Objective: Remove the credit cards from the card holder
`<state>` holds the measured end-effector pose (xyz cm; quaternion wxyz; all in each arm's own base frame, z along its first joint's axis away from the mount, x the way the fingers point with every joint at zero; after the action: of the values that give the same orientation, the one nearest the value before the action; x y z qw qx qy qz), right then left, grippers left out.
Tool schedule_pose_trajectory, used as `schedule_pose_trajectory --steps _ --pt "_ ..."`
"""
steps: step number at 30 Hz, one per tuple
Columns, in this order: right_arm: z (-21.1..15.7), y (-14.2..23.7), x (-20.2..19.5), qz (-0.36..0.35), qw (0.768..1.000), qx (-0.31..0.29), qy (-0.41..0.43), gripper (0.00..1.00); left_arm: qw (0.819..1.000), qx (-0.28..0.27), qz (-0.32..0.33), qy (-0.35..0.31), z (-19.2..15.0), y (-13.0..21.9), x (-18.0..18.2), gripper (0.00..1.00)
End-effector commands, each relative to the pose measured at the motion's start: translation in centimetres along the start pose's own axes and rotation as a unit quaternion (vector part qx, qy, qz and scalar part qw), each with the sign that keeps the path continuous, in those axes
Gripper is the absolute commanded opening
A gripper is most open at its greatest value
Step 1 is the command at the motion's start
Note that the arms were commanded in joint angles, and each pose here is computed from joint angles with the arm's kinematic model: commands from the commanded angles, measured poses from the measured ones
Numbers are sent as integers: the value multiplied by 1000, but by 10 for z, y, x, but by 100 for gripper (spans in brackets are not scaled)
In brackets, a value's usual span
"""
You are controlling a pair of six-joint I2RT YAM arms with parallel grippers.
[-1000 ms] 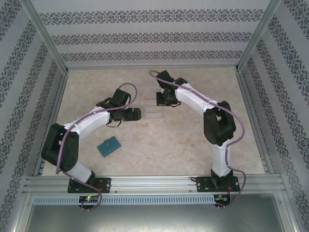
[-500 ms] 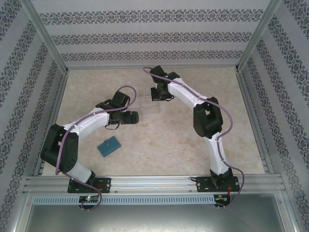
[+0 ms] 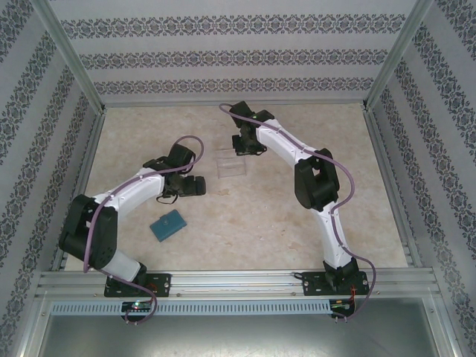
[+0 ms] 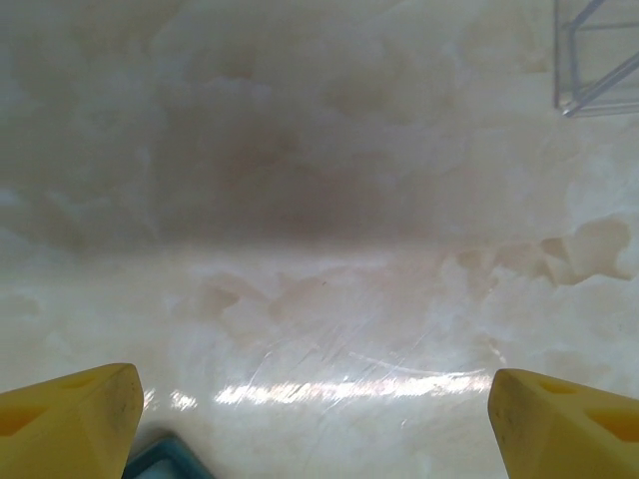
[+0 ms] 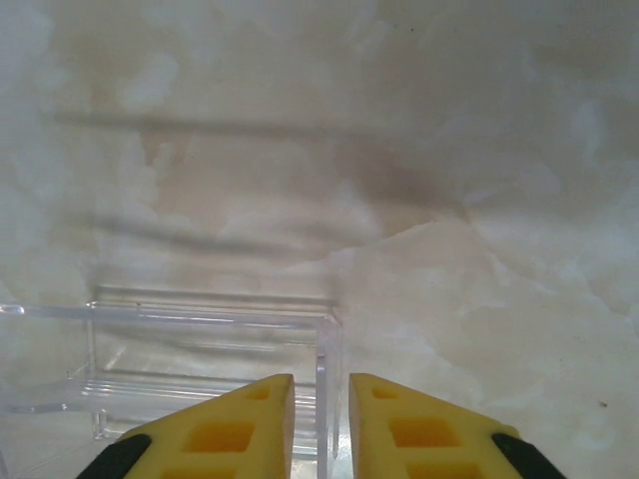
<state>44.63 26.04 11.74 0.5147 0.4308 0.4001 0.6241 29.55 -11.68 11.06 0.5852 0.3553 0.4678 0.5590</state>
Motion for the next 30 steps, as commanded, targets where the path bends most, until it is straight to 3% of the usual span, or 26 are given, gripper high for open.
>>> schedule_pose_trajectory --steps 1,6,11,18,24,30 --pt "6 20 -2 -5 1000 -15 -2 25 999 20 34 37 -12 8 18 90" --pt "7 46 0 10 999 -35 -3 29 991 51 93 86 -31 11 40 92" --pt "4 67 4 31 998 -51 -1 32 982 65 116 136 -48 12 58 100" --pt "-1 85 7 52 997 -62 6 36 972 62 134 184 -61 21 74 100" --pt "-9 100 8 65 995 -68 10 37 977 96 70 175 -72 5 64 100" --pt "-22 108 9 73 995 -68 14 38 980 107 48 158 -72 -5 59 100"
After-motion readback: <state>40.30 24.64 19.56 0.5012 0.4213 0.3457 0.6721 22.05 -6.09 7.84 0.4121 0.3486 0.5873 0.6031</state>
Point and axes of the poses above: each hand's point on the last joint's axis, 136 mm out from that joint toward the fingers, its own y axis back along the fingers, its own x axis along the line the jaws close on, z = x × y, the point moved 4 cm from there along y, back along the fingers, and after that the axes turned 2 degrees about -y, right-handed, at the moved point
